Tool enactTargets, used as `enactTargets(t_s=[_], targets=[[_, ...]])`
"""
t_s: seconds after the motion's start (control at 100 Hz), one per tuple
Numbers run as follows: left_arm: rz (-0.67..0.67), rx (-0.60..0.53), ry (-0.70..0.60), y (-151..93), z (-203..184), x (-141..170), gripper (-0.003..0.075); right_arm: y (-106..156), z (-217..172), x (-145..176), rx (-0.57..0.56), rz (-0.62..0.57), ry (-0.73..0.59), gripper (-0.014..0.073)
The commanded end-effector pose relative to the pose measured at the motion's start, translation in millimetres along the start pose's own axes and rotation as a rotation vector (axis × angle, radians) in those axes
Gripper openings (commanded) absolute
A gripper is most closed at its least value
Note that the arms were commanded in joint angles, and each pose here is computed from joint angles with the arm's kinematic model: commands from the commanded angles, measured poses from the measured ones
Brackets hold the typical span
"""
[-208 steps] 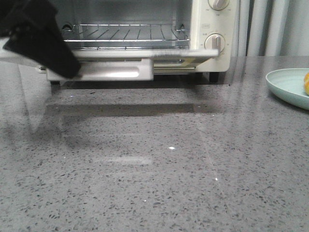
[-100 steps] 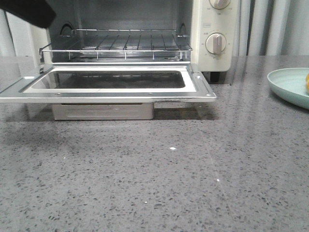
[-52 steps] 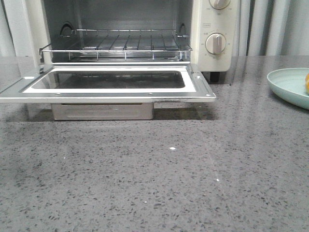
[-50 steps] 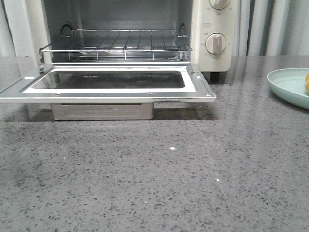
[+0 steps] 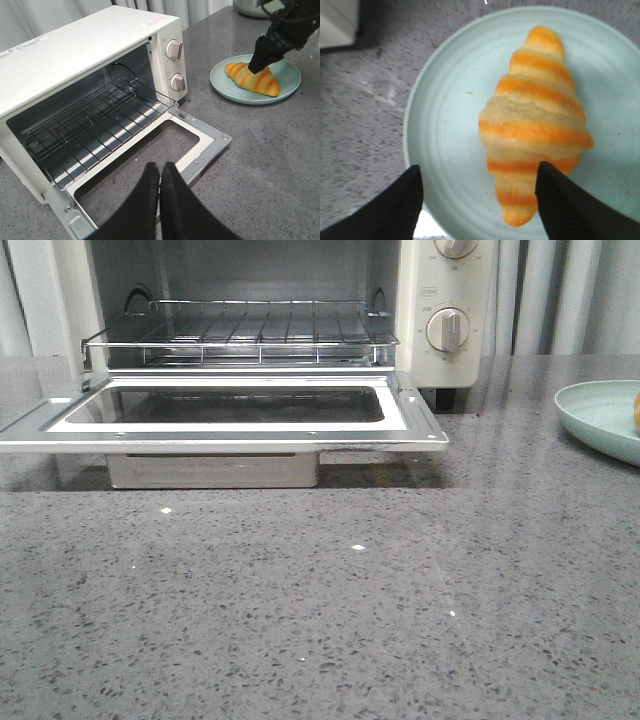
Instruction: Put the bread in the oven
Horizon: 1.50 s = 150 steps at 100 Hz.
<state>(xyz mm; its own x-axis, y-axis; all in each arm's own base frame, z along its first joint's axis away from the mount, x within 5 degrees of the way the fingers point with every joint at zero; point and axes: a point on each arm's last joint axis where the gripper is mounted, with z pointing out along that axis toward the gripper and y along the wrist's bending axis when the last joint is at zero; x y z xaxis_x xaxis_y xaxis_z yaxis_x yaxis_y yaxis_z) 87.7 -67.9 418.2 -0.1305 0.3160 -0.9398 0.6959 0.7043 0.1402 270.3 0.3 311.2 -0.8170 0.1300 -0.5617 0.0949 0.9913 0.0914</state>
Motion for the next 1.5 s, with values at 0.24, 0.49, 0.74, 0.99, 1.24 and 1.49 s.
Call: enactTargets(t_s=[0.24,0.49,0.74,0.99,1.24,1.49], targets=[[-0.017,-0.022,-0.083,-0.5,-11.4,-11.8,-0.0022,-10.9,19.2,-12.9,0.122,-0.103,0.027,0.0372],[-0.017,-0.029,-0.094,0.2,-11.5,-12.8,-0.0022,-13.0,45.6,-7.9,0.138,-0.11,0.136,0.0349],[-0.018,-0.039,-0.108,1.0,-11.7,-14.1,-0.0022,-14.8,69.0,-1.0,0.149,-0.11,0.242,0.0076],[-0.016,-0.037,-0.112,-0.3,-14.7,-13.8,-0.0021,-14.5,53.1,-5.9,0.151,-0.117,0.179,-0.0069],[0.004,-0.072,-0.208,-5.7,-36.9,-16.8,-0.0022,13.4,-55.3,-25.1,0.073,-0.213,-0.129,-0.0069],[0.004,-0.122,-0.293,-2.3,-41.7,-23.6,-0.0021,88.0,-114.5,-15.7,-0.268,-0.479,-0.244,-0.0069]])
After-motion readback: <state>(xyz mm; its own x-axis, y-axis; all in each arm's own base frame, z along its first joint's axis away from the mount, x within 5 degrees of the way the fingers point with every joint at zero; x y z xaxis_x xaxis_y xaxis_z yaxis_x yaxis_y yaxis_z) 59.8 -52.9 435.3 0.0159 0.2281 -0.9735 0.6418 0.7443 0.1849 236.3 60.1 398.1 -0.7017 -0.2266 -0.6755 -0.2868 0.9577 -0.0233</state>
